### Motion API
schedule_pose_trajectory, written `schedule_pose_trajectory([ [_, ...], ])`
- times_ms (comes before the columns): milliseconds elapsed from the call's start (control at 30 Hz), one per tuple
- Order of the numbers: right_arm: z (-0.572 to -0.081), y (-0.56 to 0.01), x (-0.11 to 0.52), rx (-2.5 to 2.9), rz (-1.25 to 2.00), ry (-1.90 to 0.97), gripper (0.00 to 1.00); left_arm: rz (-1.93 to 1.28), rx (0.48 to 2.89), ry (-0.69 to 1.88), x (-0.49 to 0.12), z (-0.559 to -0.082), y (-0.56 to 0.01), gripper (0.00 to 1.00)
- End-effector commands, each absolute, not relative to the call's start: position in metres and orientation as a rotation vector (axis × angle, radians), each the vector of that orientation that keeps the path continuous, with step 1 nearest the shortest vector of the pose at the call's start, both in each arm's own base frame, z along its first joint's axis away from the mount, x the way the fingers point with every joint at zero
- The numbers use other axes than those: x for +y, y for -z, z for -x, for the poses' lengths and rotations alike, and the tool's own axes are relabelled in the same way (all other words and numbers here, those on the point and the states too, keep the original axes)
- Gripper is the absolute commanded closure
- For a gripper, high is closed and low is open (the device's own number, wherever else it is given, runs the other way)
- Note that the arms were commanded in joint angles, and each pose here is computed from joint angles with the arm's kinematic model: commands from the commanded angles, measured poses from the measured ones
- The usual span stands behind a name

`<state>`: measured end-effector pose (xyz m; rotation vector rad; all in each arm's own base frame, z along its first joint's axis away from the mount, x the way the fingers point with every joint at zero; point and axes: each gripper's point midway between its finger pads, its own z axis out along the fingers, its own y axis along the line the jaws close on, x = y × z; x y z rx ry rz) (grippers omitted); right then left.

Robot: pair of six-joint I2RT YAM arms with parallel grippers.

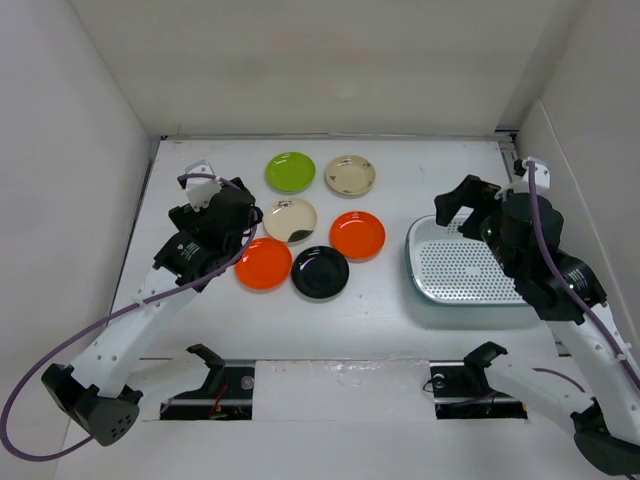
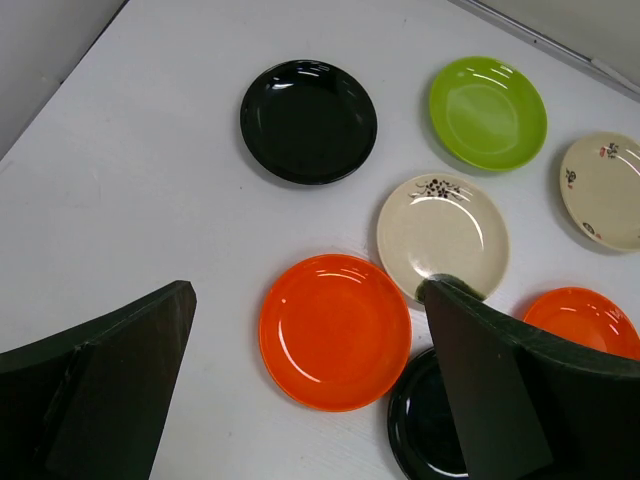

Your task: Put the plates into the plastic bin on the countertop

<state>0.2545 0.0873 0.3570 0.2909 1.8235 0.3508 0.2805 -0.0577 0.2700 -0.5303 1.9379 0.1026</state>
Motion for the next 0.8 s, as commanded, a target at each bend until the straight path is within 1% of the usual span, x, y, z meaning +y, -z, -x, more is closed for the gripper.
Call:
schedule_pose_trajectory([
  [0,-0.257,-0.373,0.090,1.771,-0.304,-0.381,0.00,0.588,1.885,-0.067,-0.056,-0.282,-0.288,0.00],
  [167,-0.268,-0.377,0.107,1.741,-0.284,-0.461,0.00,0.579,1.897,-0.049,-0.060,-0.284,-0.288,0.00],
  [267,-0.287,-0.373,0.126,1.746,-0.257,-0.498,0.00,0.571,1.909,-0.032,-0.065,-0.286,-0.286,0.00],
  [300,-0.300,-0.354,0.137,1.808,-0.241,-0.477,0.00,0.562,1.912,-0.037,-0.065,-0.286,-0.286,0.00],
  [367,-0.313,-0.359,0.153,1.810,-0.213,-0.518,0.00,0.559,1.918,-0.044,-0.066,-0.287,-0.284,0.00],
  [433,-0.333,-0.345,0.173,1.818,-0.073,-0.502,0.00,0.544,1.924,-0.008,-0.072,-0.289,-0.285,0.00],
  [467,-0.340,-0.338,0.186,1.832,0.014,-0.539,0.00,0.526,1.937,-0.002,-0.074,-0.289,-0.284,0.00],
  [500,-0.350,-0.342,0.193,1.829,0.052,-0.550,0.00,0.502,1.951,0.003,-0.079,-0.291,-0.280,0.00],
  [533,-0.371,-0.312,0.203,1.916,0.103,-0.525,0.00,0.488,1.964,0.043,-0.086,-0.292,-0.279,0.00],
  [567,-0.375,-0.302,0.217,1.956,0.188,-0.594,0.00,0.470,1.973,0.049,-0.090,-0.294,-0.277,0.00],
  [600,-0.387,-0.307,0.220,1.955,0.234,-0.621,0.00,0.464,1.980,0.060,-0.092,-0.294,-0.277,0.00],
  [633,-0.406,-0.277,0.231,2.013,0.293,-0.638,0.00,0.447,1.995,0.058,-0.094,-0.295,-0.273,0.00],
  [667,-0.415,-0.268,0.238,2.031,0.323,-0.667,0.00,0.434,2.014,0.072,-0.099,-0.296,-0.270,0.00],
  [700,-0.421,-0.279,0.251,2.010,0.394,-0.743,0.02,0.428,2.008,0.074,-0.099,-0.297,-0.271,0.00],
  [733,-0.431,-0.270,0.254,2.026,0.414,-0.766,0.02,0.409,2.019,0.083,-0.102,-0.296,-0.270,0.00],
  [767,-0.444,-0.238,0.265,2.095,0.426,-0.792,0.07,0.411,2.010,0.091,-0.103,-0.298,-0.272,0.00],
])
